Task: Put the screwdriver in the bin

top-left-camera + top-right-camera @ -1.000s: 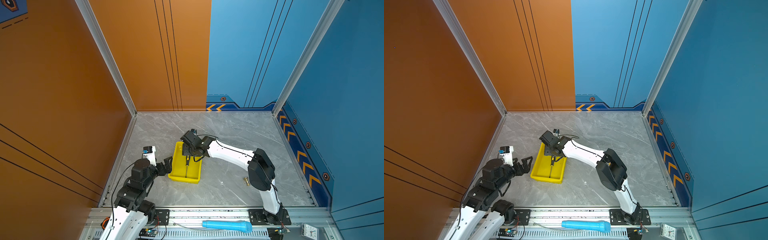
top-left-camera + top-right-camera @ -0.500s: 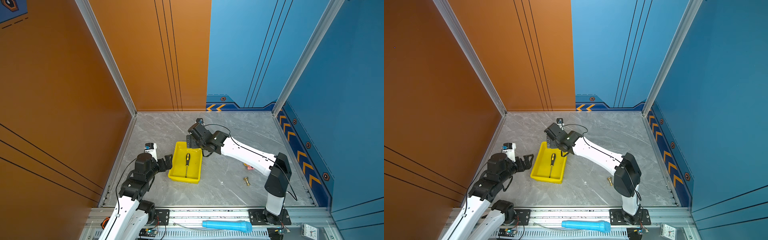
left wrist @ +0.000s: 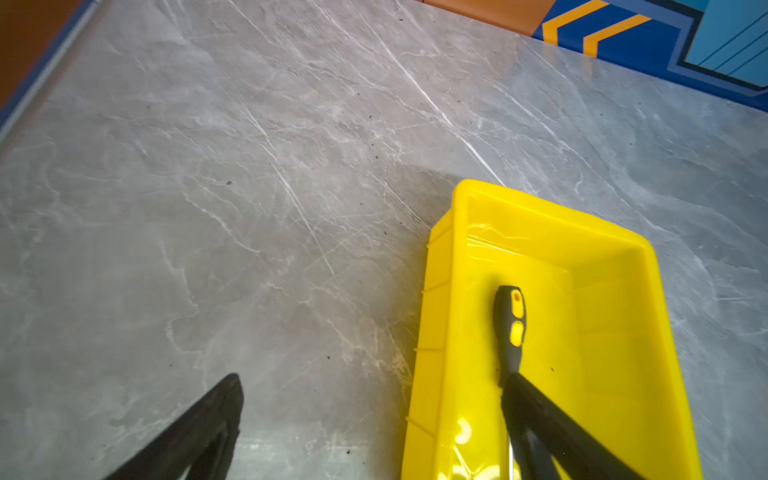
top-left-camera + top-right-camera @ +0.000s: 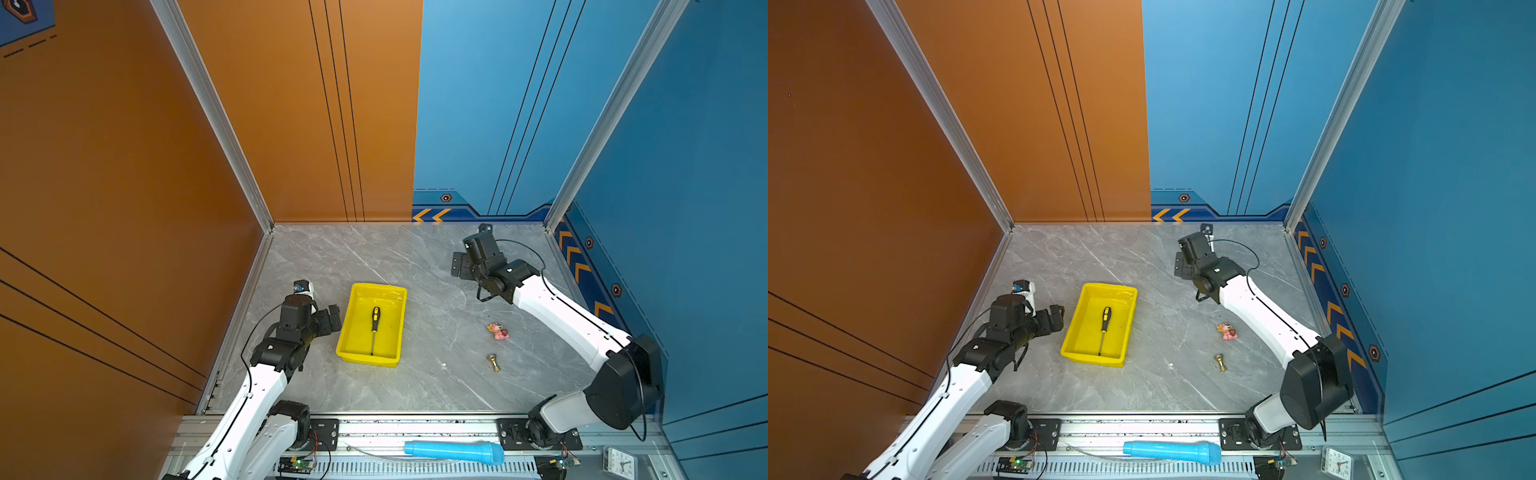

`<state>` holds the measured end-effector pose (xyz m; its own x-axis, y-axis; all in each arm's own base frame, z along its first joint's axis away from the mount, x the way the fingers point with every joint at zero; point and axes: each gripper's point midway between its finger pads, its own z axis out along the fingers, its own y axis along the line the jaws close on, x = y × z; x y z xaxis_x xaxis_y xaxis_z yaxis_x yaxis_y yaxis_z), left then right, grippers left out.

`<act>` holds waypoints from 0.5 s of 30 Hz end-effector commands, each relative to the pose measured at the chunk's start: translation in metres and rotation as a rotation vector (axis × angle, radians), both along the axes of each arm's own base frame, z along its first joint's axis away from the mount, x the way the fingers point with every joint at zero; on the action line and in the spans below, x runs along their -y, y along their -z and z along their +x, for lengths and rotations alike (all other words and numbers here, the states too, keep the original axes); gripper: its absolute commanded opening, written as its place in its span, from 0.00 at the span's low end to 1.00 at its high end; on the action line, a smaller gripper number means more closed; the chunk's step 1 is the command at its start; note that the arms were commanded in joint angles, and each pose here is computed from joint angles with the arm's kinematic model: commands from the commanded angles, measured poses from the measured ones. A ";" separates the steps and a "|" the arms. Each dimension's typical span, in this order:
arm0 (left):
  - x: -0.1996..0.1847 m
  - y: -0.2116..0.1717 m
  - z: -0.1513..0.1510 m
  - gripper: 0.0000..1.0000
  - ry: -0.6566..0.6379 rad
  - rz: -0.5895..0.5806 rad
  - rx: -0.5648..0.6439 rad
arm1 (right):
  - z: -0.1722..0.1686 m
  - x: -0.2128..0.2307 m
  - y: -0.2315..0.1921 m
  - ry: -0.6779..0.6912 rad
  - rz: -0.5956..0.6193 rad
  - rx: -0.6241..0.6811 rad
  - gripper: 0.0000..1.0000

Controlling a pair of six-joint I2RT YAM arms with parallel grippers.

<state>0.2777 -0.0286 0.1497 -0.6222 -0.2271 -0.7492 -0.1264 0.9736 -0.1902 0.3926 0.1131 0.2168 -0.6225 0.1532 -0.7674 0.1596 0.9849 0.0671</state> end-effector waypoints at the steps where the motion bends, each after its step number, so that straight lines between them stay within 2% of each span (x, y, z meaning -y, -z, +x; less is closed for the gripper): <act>1: -0.038 -0.012 0.002 0.98 -0.146 0.143 0.030 | 0.004 0.031 -0.010 0.052 0.011 0.127 1.00; 4: -0.062 -0.010 -0.002 0.98 -0.250 0.203 0.023 | -0.002 0.057 -0.006 0.102 -0.102 0.190 1.00; 7: -0.072 -0.006 -0.002 0.98 -0.274 0.206 0.019 | -0.004 0.065 0.004 0.063 -0.126 0.245 1.00; 13: -0.078 0.003 0.000 0.98 -0.287 0.216 0.068 | -0.008 0.091 0.044 0.049 -0.150 0.191 1.00; 15: -0.079 0.002 0.003 0.98 -0.284 0.225 0.119 | -0.009 0.095 0.056 0.035 -0.134 0.166 1.00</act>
<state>0.2777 0.0423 0.1436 -0.5261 -0.2310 -0.8184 -0.3737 0.9273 -0.0216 0.3753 0.0171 0.1593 -0.5122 0.0851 -0.8547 0.2411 0.9693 -0.0480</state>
